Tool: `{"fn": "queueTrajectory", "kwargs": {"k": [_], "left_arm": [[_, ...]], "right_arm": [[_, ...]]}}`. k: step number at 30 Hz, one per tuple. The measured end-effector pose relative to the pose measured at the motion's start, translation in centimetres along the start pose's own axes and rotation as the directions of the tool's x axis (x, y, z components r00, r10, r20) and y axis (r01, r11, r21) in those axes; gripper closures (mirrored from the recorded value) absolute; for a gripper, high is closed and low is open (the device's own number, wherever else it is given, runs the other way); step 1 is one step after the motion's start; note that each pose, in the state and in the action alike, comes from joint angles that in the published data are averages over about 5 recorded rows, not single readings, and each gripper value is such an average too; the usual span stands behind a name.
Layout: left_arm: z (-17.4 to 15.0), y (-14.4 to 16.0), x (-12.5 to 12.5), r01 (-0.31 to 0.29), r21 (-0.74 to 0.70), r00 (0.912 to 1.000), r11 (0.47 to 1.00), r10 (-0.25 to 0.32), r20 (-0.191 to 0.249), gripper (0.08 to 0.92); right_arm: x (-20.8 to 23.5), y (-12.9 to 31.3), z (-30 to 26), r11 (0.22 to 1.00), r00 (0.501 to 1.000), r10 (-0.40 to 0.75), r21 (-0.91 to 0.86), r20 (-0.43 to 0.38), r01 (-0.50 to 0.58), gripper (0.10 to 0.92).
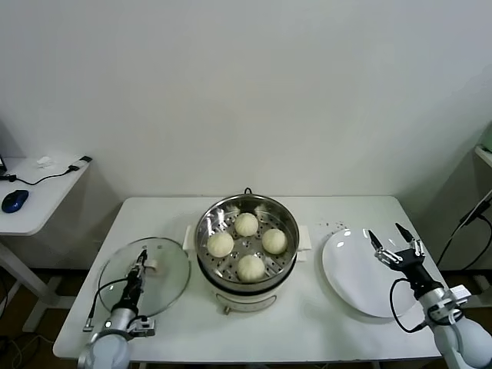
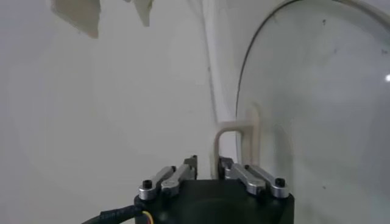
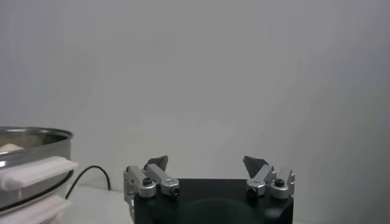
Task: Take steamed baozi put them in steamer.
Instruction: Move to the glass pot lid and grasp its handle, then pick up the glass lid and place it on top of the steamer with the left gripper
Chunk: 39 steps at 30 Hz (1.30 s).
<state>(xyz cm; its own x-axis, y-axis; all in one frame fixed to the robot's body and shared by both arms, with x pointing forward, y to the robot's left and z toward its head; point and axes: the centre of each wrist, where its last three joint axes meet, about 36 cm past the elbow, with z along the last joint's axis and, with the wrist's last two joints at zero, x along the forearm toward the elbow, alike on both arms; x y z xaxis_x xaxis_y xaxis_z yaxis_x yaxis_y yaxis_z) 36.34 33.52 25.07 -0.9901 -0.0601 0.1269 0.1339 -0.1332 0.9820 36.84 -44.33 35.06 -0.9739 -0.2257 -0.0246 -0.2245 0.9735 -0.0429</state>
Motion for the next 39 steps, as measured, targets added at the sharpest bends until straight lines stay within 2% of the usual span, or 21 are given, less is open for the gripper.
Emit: {"fn": "queueTrajectory", "kwargs": {"k": [6, 13, 21, 27, 32, 36, 39], "left_arm": [[0.8, 0.4, 0.4, 0.009, 0.01, 1.0, 1.0, -0.009, 0.004, 0.84], [1.7, 2.0, 1.1, 0.044, 0.028, 0.999, 0.999, -0.044, -0.003, 0.85], [3.2, 4.9, 3.6, 0.109, 0.058, 0.9928, 0.992, -0.105, -0.056, 0.85], [4.2, 7.7, 6.1, 0.179, 0.055, 0.9795, 0.982, -0.172, -0.105, 0.85], [4.0, 10.8, 7.5, 0.251, 0.052, 0.9611, 0.967, -0.242, -0.133, 0.85], [3.1, 13.6, 7.7, 0.307, 0.046, 0.9441, 0.951, -0.298, -0.142, 0.85], [1.7, 15.6, 7.5, 0.335, 0.049, 0.9357, 0.941, -0.326, -0.135, 0.85]], "right_arm": [[0.2, -0.6, 0.1, 1.0, 1.0, 0.011, 0.005, 0.003, -0.011, 0.2], [0.3, -1.3, 0.2, 1.0, 1.0, 0.024, 0.013, 0.005, -0.024, 0.2], [0.4, -2.0, 0.2, 0.999, 0.999, 0.034, 0.029, 0.003, -0.034, 0.2], [0.2, -2.3, 0.4, 0.999, 0.999, 0.037, 0.037, -0.001, -0.037, 0.2], [-0.2, -2.4, 0.6, 0.998, 0.999, 0.033, 0.05, -0.009, -0.032, 0.2], [-0.4, -2.5, 0.9, 0.997, 1.0, 0.027, 0.067, -0.014, -0.026, 0.2], [-0.7, -2.5, 1.0, 0.997, 1.0, 0.022, 0.081, -0.019, -0.02, 0.2]]}}
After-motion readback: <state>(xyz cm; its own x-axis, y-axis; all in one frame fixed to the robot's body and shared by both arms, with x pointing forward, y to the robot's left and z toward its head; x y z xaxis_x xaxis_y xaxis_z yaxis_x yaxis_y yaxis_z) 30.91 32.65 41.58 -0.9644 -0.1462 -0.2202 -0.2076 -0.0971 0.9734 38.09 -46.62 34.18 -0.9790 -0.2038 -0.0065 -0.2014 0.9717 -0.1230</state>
